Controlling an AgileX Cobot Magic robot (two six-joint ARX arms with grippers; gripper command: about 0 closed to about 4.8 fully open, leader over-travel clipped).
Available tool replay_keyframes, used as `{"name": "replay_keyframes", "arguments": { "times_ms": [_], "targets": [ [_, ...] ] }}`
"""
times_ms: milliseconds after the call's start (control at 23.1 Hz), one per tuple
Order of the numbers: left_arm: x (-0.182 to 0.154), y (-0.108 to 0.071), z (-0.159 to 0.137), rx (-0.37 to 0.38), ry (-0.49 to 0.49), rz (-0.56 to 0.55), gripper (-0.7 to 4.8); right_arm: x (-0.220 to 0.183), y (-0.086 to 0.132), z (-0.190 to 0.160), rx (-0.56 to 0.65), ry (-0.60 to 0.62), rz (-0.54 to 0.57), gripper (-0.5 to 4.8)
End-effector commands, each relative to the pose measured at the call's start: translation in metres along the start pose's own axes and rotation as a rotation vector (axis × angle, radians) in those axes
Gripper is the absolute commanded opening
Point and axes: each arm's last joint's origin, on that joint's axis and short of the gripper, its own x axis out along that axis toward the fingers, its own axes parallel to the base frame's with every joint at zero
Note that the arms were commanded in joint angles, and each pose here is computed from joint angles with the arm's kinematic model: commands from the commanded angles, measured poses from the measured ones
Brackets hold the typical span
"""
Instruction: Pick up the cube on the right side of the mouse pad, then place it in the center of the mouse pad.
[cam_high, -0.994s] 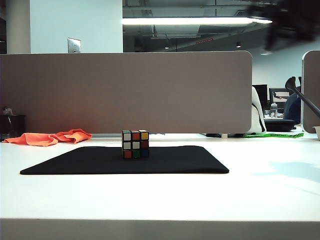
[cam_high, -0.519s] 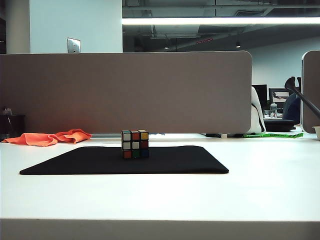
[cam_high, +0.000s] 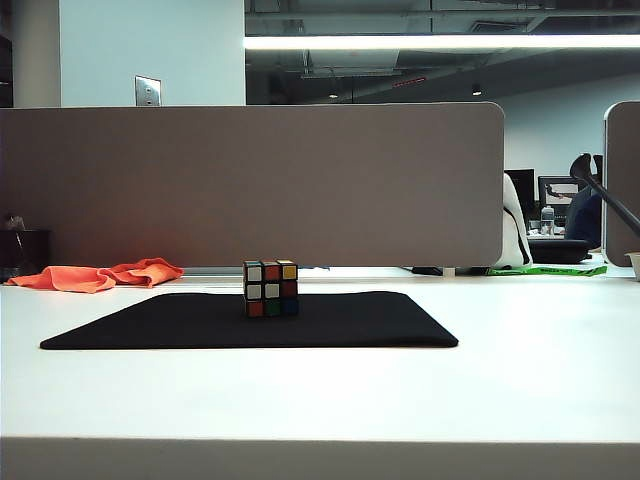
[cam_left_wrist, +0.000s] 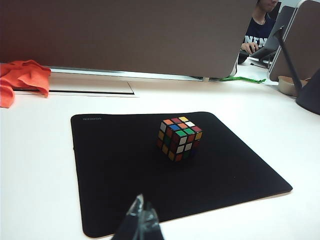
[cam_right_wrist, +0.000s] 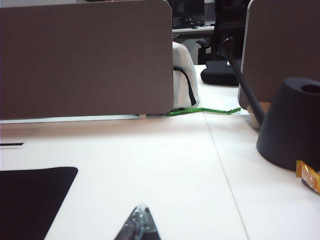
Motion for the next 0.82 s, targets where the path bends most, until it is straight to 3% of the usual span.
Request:
{"name": "replay_keyframes", "arguments": {
  "times_ms": [43, 432, 822],
  "targets": [
    [0.000, 0.000, 0.002, 0.001, -0.008, -0.004, -0.06, -0.007, -0.001, -0.016, -0.010, -0.012, -0.020, -0.06],
    [0.000, 0.000, 0.002, 0.000, -0.005, -0.003, -0.06, -0.029, -0.003, -0.044, -0.009, -0.075, -0.047, -0.06],
    [0.000, 0.000, 0.001, -0.002, -0.002, -0.002, -0.06, -0.029, -0.002, -0.059, 0.019, -0.004, -0.015, -0.06]
  ]
}}
